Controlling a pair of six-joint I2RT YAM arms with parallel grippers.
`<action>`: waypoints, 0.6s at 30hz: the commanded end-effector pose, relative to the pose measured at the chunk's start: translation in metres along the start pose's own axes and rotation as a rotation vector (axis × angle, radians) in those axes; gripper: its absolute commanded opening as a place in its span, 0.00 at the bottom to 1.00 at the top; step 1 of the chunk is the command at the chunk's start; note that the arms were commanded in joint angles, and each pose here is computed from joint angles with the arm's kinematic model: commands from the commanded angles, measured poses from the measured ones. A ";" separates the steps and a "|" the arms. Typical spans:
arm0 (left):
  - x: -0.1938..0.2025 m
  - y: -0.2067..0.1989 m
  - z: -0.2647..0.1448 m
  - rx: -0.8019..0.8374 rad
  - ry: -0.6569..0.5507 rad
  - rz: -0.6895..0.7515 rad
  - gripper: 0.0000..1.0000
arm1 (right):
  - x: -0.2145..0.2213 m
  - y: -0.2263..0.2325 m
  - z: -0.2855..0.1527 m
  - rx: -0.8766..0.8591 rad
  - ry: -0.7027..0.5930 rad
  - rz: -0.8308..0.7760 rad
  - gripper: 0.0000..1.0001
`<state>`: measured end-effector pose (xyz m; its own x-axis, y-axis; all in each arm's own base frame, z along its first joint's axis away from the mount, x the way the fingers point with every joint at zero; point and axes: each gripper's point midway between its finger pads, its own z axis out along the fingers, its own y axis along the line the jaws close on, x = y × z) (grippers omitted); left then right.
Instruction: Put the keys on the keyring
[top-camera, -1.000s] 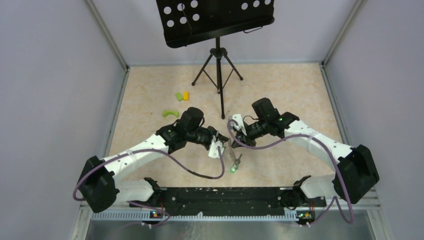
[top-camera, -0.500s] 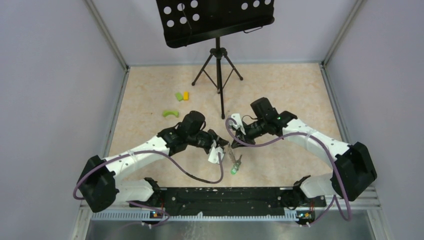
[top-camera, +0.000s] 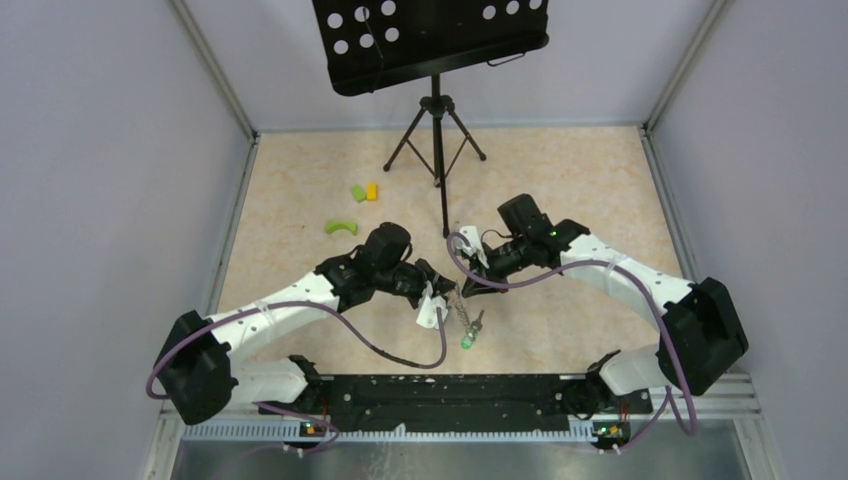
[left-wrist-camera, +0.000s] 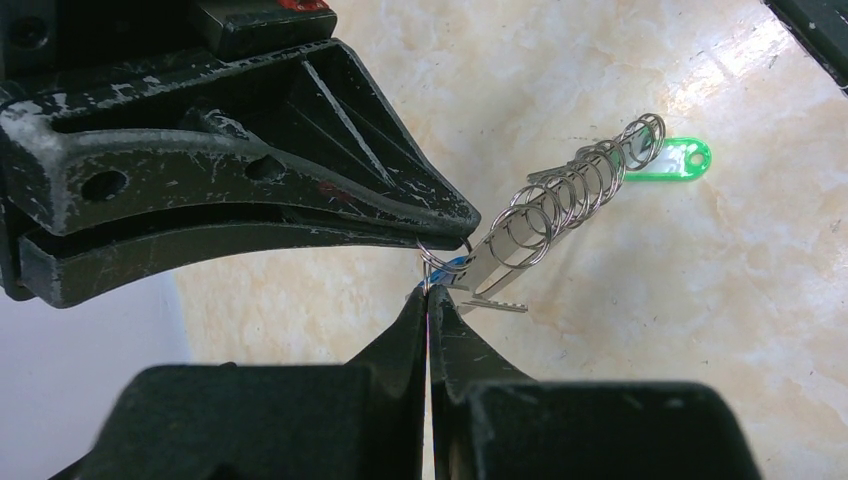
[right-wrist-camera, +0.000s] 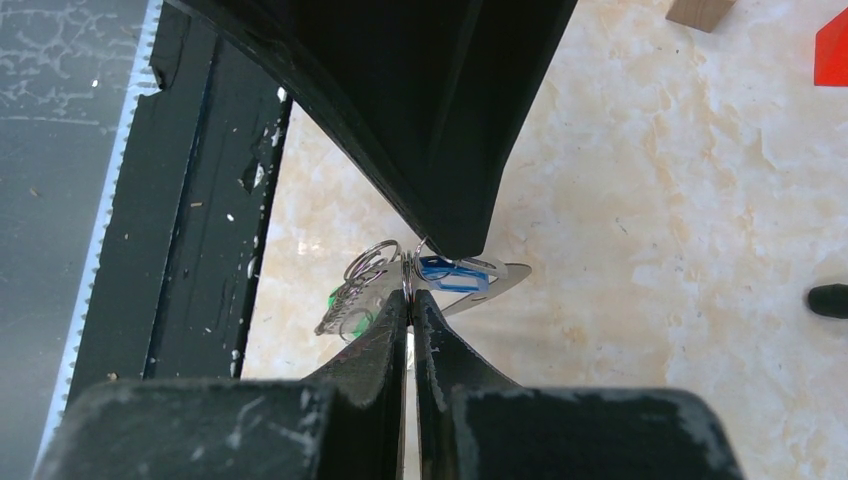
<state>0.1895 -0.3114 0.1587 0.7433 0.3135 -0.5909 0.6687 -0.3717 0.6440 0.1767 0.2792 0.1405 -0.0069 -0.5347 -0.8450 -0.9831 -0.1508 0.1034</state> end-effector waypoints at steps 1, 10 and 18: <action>-0.010 0.009 -0.002 -0.019 -0.025 0.024 0.00 | -0.017 -0.004 0.000 -0.008 -0.032 -0.037 0.00; -0.012 0.007 0.000 -0.010 -0.031 0.021 0.00 | -0.010 -0.010 0.003 0.009 -0.005 -0.014 0.00; -0.010 0.006 0.000 -0.009 -0.022 0.024 0.00 | -0.006 -0.014 0.003 0.025 0.017 0.006 0.00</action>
<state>0.1887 -0.3120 0.1584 0.7448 0.3141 -0.5887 0.6670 -0.3740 0.6444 0.1795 0.2811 0.1386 -0.0369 -0.5444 -0.8380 -0.9826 -0.1328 0.1296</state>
